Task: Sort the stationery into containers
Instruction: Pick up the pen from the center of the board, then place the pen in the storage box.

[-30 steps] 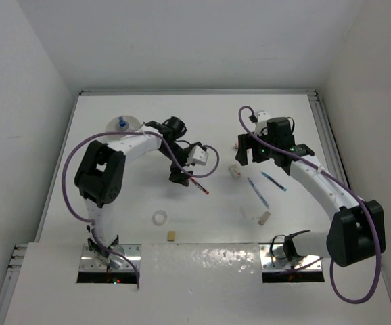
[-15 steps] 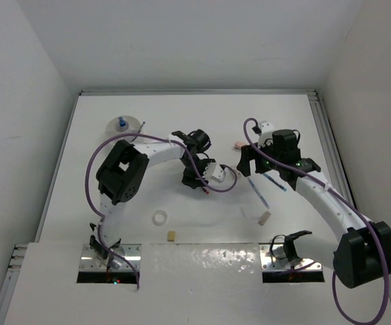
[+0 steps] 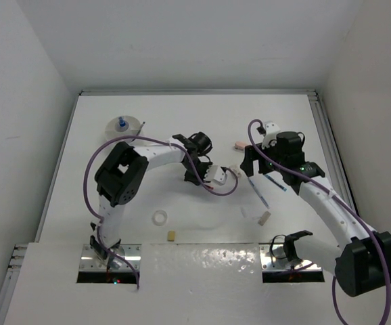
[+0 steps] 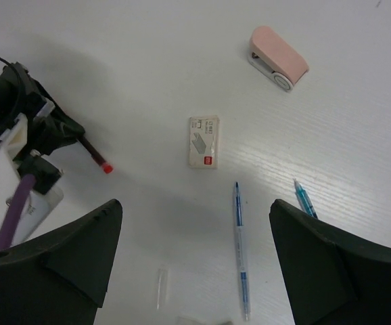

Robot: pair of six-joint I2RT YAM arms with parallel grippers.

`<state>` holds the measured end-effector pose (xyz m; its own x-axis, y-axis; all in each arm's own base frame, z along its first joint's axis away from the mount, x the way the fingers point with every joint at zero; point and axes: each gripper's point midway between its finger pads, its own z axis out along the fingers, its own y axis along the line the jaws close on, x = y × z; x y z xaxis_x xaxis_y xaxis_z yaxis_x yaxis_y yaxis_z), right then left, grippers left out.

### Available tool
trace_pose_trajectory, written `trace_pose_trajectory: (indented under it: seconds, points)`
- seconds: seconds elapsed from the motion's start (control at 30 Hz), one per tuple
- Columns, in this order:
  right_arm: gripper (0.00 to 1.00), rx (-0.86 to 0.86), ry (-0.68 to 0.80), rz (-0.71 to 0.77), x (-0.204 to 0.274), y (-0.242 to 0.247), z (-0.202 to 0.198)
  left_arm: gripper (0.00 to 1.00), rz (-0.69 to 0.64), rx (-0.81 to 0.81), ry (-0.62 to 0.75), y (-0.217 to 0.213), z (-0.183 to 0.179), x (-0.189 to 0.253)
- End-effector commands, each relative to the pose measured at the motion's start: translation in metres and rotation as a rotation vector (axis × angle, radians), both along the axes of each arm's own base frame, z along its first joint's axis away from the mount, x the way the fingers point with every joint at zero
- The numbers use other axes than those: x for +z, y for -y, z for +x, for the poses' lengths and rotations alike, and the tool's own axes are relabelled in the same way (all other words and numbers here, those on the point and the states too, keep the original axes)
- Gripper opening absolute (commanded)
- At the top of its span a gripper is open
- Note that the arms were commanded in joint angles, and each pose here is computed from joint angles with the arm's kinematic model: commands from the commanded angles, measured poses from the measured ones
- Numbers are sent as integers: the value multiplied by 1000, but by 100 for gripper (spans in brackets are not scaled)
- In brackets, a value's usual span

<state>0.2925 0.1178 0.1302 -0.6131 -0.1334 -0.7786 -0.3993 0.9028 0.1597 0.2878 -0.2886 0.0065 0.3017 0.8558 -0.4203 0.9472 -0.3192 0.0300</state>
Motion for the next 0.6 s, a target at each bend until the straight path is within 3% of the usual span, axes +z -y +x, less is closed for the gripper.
trace_pose_trajectory:
  seconds: [0.0,0.1,0.13,0.3,0.33,0.37,0.43,0.47,0.57]
  points:
    - [88,-33,53,7,13,4,9,0,-100,54,-116,0,-5,16]
    - [88,-56,71,35,17,3,14,0,-210,126,-127,-13,13,53]
    - [88,-73,70,56,18,3,16,0,-301,135,-138,-9,16,78]
    - [86,-121,137,149,31,-2,32,0,-609,382,-142,-59,71,163]
    - [86,-130,128,170,29,-4,33,0,-678,496,-160,-81,81,182]
    - [85,-135,146,184,33,-5,38,0,-749,518,-75,-88,103,199]
    - [85,-141,115,200,27,-8,42,0,-818,684,-51,-121,114,213]
    - [84,-132,120,211,33,-11,46,0,-871,686,55,-131,130,228]
    - [84,-111,98,218,35,-18,55,0,-927,815,204,-172,144,240]
